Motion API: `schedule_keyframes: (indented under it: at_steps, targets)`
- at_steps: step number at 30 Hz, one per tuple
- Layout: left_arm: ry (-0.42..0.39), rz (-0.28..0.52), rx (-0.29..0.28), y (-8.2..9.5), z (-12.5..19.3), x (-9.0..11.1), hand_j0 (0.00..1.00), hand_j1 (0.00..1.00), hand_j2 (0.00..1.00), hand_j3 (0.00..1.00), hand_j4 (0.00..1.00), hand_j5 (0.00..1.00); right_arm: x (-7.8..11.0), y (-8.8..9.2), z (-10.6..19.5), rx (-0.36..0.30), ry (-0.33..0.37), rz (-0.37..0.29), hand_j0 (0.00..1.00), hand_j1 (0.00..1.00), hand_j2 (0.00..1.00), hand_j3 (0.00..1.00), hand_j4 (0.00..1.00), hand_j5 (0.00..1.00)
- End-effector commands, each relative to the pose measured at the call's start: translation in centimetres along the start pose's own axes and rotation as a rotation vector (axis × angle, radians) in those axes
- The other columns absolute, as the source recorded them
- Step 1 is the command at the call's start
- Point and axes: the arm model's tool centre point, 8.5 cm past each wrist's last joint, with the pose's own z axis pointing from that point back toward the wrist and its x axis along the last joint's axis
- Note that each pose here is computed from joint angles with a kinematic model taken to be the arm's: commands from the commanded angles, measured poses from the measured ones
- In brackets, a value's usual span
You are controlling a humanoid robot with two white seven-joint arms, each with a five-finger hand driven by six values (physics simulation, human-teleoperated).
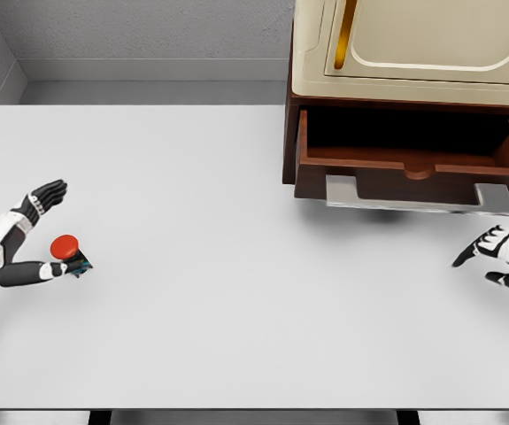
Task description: Put the switch into the drawer with left arm, and close the drawer with right arm
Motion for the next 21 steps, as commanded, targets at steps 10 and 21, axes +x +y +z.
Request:
schedule_keyframes:
  at_steps: [10,21]
  targets:
    - [0.077,0.027,-0.01,-0.9,0.7,-2.6,0.99,0.99,0.99,0.99,0.99,0.99,0.0,-0.7,0.1,0.012,-0.003,0.018,0.64,0.64,0.64,0.64,0.64,0.64]
    - [0.102,0.005,-0.026,-0.7,0.9,-3.4,1.0,1.0,1.0,1.0,1.0,1.0,0.1,-1.0,0.2,0.02,-0.005,0.03,0.64,0.64,0.64,0.64,0.64,0.64]
